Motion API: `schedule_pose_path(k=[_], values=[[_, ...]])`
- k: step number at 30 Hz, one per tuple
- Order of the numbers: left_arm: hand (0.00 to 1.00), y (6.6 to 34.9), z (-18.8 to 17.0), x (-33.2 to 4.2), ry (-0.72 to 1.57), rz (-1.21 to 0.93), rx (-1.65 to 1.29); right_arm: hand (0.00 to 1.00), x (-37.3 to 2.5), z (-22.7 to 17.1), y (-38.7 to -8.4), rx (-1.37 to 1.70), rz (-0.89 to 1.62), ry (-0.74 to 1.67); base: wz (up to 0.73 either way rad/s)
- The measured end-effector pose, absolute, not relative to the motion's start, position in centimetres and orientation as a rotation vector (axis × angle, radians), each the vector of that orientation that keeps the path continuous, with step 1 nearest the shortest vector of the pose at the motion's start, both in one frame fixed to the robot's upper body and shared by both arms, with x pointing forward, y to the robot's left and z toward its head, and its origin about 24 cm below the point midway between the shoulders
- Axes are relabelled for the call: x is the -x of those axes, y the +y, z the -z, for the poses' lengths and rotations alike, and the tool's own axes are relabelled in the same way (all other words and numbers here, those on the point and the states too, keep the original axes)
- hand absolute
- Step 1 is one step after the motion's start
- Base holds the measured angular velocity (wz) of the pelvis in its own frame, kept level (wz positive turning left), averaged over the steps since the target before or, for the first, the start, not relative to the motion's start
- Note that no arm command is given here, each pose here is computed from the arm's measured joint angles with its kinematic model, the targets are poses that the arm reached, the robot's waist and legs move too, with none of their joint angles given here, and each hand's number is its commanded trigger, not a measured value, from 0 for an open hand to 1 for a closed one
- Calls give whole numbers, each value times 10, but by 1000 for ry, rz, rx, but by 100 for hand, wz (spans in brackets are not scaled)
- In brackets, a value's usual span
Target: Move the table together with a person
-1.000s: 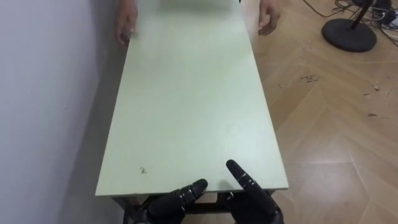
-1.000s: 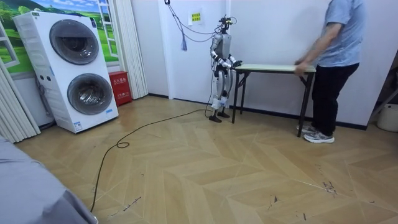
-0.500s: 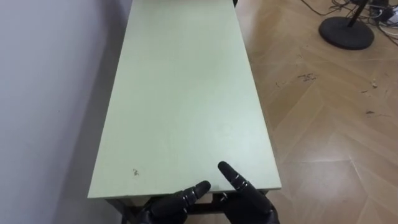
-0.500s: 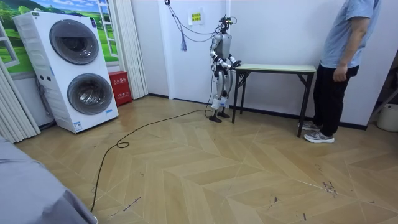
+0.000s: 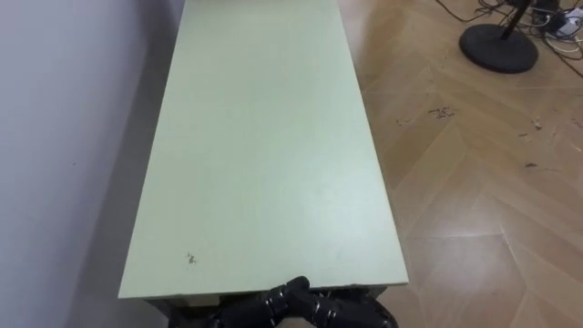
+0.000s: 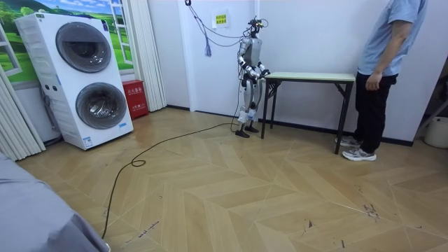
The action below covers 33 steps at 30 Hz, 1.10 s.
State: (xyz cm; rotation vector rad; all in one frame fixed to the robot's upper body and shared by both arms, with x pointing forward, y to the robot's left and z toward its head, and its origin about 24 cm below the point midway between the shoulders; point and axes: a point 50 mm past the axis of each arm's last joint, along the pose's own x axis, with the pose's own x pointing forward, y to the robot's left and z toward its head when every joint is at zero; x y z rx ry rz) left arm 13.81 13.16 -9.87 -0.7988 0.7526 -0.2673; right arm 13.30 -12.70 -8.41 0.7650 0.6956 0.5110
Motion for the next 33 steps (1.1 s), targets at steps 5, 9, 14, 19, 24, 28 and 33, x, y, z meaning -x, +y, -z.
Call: schedule_pose_path(k=[5,9,14,19,24,28,33], values=[[0,134,106,-142,778,311,785,0,-132,95,-138,-697,-498,751,0],[0,136,108,-143,780,317,780,0,-125,104,-148,-634,-481,812,0],[0,139,111,-140,787,329,753,0,-108,122,-162,-475,-438,945,7],[0,143,113,-138,780,327,741,0,-103,128,-172,-418,-381,986,-1],[0,145,117,-132,789,313,744,0,-95,137,-182,-407,-313,1042,-1],[0,147,119,-130,791,308,756,0,-89,143,-190,-370,-262,1082,-1],[0,152,123,-125,797,296,768,0,-87,145,-193,-364,-239,1098,0]])
